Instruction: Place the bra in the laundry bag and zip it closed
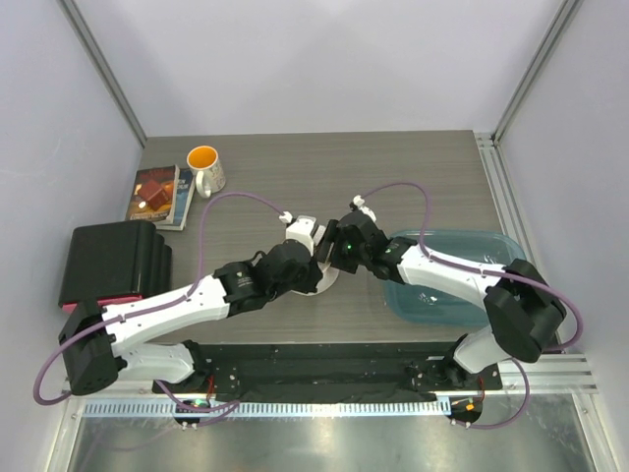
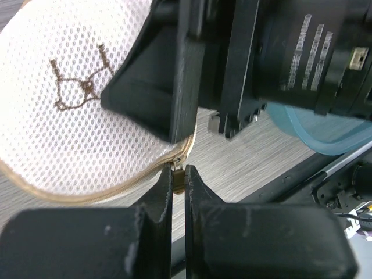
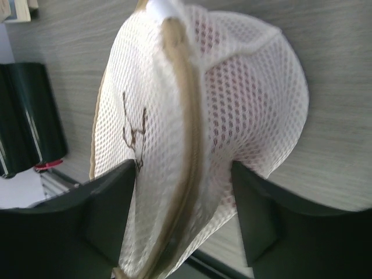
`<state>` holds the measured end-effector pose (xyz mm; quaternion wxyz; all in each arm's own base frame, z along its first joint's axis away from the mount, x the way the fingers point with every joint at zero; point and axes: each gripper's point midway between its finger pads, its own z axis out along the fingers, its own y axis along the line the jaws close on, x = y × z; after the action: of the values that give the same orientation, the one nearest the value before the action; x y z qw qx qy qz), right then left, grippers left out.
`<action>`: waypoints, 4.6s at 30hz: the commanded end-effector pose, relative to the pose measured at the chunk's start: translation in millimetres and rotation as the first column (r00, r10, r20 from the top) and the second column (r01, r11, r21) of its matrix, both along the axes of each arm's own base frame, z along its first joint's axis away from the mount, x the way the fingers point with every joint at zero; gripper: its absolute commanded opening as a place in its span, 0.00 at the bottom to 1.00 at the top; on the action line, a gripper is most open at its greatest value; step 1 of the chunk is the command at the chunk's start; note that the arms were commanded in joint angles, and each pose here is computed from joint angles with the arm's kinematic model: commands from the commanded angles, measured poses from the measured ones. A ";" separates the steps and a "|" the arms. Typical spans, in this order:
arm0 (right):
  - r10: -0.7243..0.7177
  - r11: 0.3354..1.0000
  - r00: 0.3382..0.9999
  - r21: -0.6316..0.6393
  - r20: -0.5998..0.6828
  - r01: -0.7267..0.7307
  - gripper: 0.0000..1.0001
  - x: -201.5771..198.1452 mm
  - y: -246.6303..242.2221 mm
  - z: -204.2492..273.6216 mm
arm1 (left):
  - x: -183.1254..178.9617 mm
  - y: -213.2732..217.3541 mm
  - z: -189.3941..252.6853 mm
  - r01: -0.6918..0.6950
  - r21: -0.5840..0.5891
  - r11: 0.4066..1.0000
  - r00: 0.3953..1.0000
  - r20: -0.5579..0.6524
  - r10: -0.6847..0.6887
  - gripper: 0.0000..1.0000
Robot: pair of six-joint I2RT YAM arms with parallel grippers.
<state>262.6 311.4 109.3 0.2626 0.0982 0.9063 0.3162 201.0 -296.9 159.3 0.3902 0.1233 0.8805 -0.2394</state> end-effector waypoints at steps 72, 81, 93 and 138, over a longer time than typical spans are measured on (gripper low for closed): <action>0.303 0.928 0.934 0.165 0.190 -0.335 0.01 94.3 -6.3 31.2 | -5.0 63.3 7.6 -0.063 0.068 0.996 0.998 0.034 0.061 0.00; 0.276 0.960 0.955 0.008 0.109 -0.279 0.60 96.6 -2.7 19.6 | -12.2 46.7 25.0 -0.004 -0.025 1.000 1.000 0.014 0.004 0.00; -0.078 0.997 0.993 0.007 0.090 0.078 0.82 11.3 -46.8 31.0 | 3.8 -9.1 24.6 0.094 -0.071 0.993 0.996 -0.002 -0.094 0.00; 0.229 0.966 0.960 0.086 0.161 -0.245 0.45 72.8 -24.6 35.9 | 2.6 84.9 14.3 -0.104 -0.091 0.990 0.992 -0.084 0.096 0.00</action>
<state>308.6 300.1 138.1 0.2232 -0.0047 0.8575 0.4635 207.6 -212.7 168.5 0.3791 0.0431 0.8870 -0.2602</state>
